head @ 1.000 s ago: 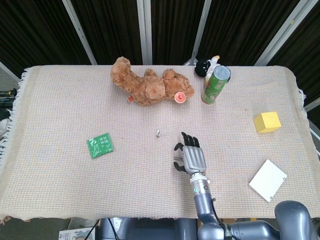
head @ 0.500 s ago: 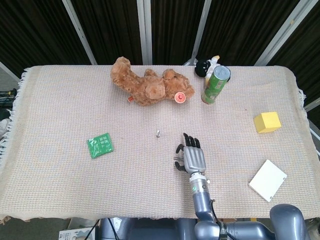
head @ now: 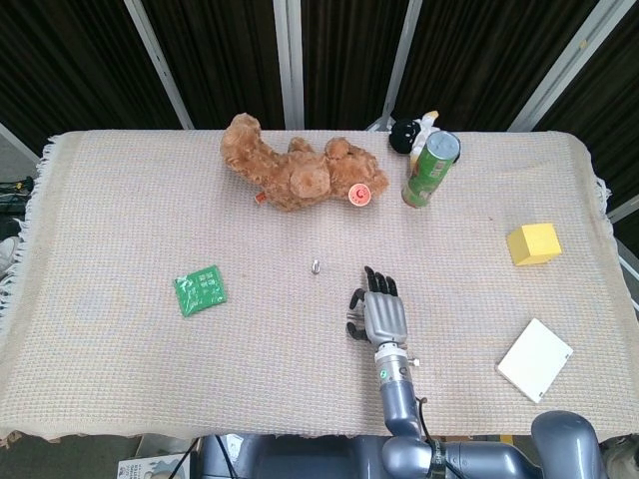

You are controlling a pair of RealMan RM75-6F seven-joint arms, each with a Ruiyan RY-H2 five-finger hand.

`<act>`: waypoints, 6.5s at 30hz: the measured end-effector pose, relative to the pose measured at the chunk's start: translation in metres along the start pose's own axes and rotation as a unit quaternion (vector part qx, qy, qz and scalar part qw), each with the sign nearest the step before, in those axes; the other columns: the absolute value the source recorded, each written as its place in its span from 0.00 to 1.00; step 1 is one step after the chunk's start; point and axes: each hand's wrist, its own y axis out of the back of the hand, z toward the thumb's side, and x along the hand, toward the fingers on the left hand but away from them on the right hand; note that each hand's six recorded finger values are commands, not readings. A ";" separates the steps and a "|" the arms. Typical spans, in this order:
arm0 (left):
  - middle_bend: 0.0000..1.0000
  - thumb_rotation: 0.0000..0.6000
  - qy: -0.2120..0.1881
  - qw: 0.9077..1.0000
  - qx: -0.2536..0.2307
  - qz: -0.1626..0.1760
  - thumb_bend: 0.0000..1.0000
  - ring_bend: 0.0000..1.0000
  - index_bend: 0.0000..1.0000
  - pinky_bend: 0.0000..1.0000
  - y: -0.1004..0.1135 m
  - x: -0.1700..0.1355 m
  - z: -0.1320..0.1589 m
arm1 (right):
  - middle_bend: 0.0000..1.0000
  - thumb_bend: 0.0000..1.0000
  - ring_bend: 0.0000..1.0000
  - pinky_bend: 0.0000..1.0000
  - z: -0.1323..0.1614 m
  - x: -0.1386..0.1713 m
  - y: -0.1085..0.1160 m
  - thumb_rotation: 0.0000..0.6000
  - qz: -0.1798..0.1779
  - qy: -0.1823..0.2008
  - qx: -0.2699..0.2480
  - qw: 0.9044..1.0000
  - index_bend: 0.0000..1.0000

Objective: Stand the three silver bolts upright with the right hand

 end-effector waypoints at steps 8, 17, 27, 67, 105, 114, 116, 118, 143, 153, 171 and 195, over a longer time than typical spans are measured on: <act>0.02 1.00 0.000 1.000 0.003 0.000 0.07 0.00 0.07 0.09 0.000 0.000 0.000 | 0.00 0.33 0.01 0.04 -0.003 -0.002 -0.004 1.00 0.005 -0.003 0.000 1.000 0.54; 0.02 1.00 0.000 1.000 0.004 0.000 0.07 0.00 0.07 0.09 0.000 0.000 0.001 | 0.00 0.34 0.01 0.04 -0.002 -0.003 -0.007 1.00 0.009 -0.002 -0.001 1.000 0.55; 0.02 1.00 0.001 1.000 0.004 0.001 0.07 0.00 0.07 0.09 0.000 0.000 0.000 | 0.00 0.34 0.01 0.04 -0.004 -0.006 -0.008 1.00 0.009 -0.007 -0.002 1.000 0.58; 0.02 1.00 0.002 1.000 0.003 -0.001 0.07 0.00 0.08 0.09 0.000 0.000 0.000 | 0.00 0.37 0.01 0.04 0.022 -0.006 0.010 1.00 0.005 0.015 -0.023 1.000 0.61; 0.02 1.00 0.006 1.000 0.007 -0.002 0.07 0.00 0.08 0.09 -0.001 -0.001 0.000 | 0.00 0.37 0.01 0.04 0.024 -0.008 0.023 1.00 0.018 0.016 -0.041 0.999 0.55; 0.02 1.00 0.008 1.000 0.007 -0.001 0.07 0.00 0.08 0.09 0.000 -0.001 -0.001 | 0.00 0.37 0.01 0.04 0.023 -0.008 0.023 1.00 0.026 0.016 -0.045 0.999 0.53; 0.02 1.00 0.008 1.000 0.007 -0.001 0.07 0.00 0.08 0.09 0.000 -0.001 -0.001 | 0.00 0.37 0.01 0.04 0.023 -0.007 0.024 1.00 0.027 0.018 -0.046 0.998 0.51; 0.02 1.00 0.008 1.000 0.007 -0.002 0.07 0.00 0.08 0.09 -0.001 -0.001 -0.001 | 0.00 0.37 0.01 0.04 0.024 -0.006 0.024 1.00 0.027 0.021 -0.046 0.998 0.47; 0.01 1.00 0.005 1.000 0.015 0.000 0.07 0.00 0.08 0.09 -0.003 -0.002 0.004 | 0.00 0.37 0.00 0.04 -0.038 0.047 0.066 1.00 0.015 0.014 -0.017 1.000 0.35; 0.01 1.00 0.007 1.000 0.005 0.004 0.07 0.00 0.08 0.09 -0.001 -0.001 0.002 | 0.00 0.37 0.00 0.04 -0.040 0.061 0.040 1.00 0.036 0.014 -0.010 0.999 0.37; 0.01 1.00 0.003 1.000 0.008 -0.003 0.07 0.00 0.08 0.09 -0.004 0.001 0.004 | 0.00 0.37 0.00 0.04 -0.064 0.082 0.024 1.00 0.039 -0.011 0.015 0.999 0.40; 0.01 1.00 0.001 1.000 0.009 -0.002 0.07 0.00 0.08 0.09 -0.004 -0.001 0.005 | 0.00 0.37 0.00 0.04 -0.073 0.090 0.013 1.00 0.043 -0.007 0.014 0.999 0.46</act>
